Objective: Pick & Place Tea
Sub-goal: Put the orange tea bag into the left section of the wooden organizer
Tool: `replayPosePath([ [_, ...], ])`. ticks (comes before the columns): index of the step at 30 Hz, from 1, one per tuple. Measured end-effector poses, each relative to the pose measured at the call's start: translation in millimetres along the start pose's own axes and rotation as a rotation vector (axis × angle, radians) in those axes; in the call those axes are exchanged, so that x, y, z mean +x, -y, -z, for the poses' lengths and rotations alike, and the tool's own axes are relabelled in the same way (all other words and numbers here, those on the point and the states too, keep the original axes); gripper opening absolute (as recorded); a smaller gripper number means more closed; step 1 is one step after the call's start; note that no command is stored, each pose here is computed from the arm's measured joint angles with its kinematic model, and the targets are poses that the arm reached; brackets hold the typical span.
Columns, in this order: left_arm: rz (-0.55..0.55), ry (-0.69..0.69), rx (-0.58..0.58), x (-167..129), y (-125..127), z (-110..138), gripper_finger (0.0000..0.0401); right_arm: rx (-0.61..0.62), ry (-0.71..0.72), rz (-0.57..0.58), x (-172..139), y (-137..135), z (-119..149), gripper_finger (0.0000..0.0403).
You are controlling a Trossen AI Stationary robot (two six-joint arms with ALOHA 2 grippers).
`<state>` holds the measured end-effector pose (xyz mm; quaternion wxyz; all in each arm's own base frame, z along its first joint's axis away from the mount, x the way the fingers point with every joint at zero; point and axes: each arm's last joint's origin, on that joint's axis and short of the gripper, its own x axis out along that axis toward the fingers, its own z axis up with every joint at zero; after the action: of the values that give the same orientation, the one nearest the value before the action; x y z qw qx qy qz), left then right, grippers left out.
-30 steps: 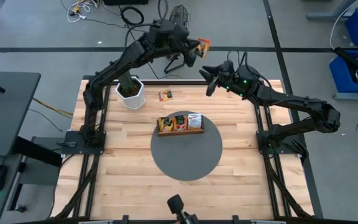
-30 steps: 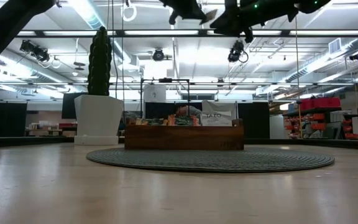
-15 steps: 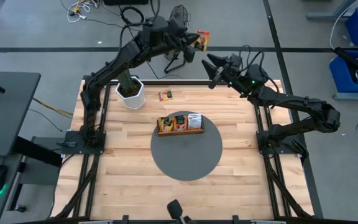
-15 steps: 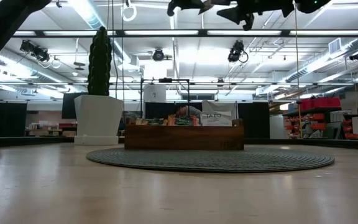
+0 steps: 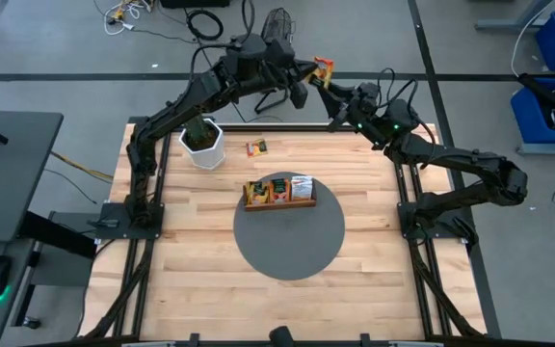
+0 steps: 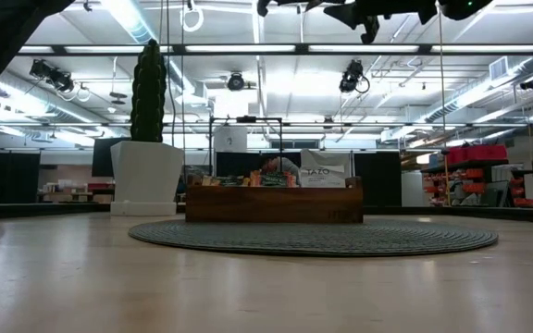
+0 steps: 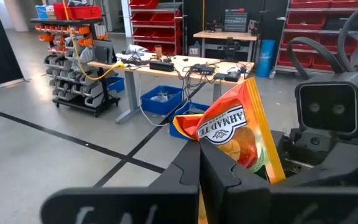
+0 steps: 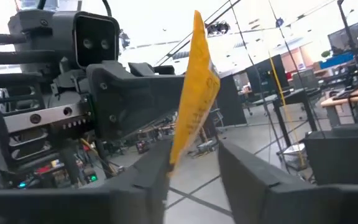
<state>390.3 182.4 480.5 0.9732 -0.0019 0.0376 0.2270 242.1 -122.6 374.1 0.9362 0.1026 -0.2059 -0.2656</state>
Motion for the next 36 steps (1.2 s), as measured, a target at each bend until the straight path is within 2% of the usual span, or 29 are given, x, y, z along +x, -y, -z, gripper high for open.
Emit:
replayPosePath([
  [5,0.004,-0.005,0.001,0,1,0,0.0001,0.006,-0.02,-0.041,0,0,1,0.0028],
  [7,0.003,-0.007,0.001,0,1,1,0.0005,0.016,-0.026,-0.042,0,0,1,0.0011],
  [11,0.004,-0.024,0.028,0,1,2,0.002,0.079,-0.057,-0.027,-1,2,2,0.0004],
  [18,-0.005,-0.111,0.105,-10,-5,4,0.0049,0.064,-0.169,0.011,-20,4,-9,0.0002],
  [24,0.012,-0.257,0.162,-19,-9,14,0.008,0.014,-0.495,0.079,-39,6,-16,0.0001],
  [27,0.095,-0.332,0.15,-21,-8,22,0.01,-0.019,-0.665,0.08,-44,4,-19,0.0001],
  [31,0.212,-0.388,0.146,-20,-2,30,0.0127,-0.031,-0.819,0.047,-45,0,-26,0.0],
  [36,0.297,-0.394,0.198,-21,10,32,0.0159,-0.047,-1.004,0.002,-39,-4,-28,0.0],
])
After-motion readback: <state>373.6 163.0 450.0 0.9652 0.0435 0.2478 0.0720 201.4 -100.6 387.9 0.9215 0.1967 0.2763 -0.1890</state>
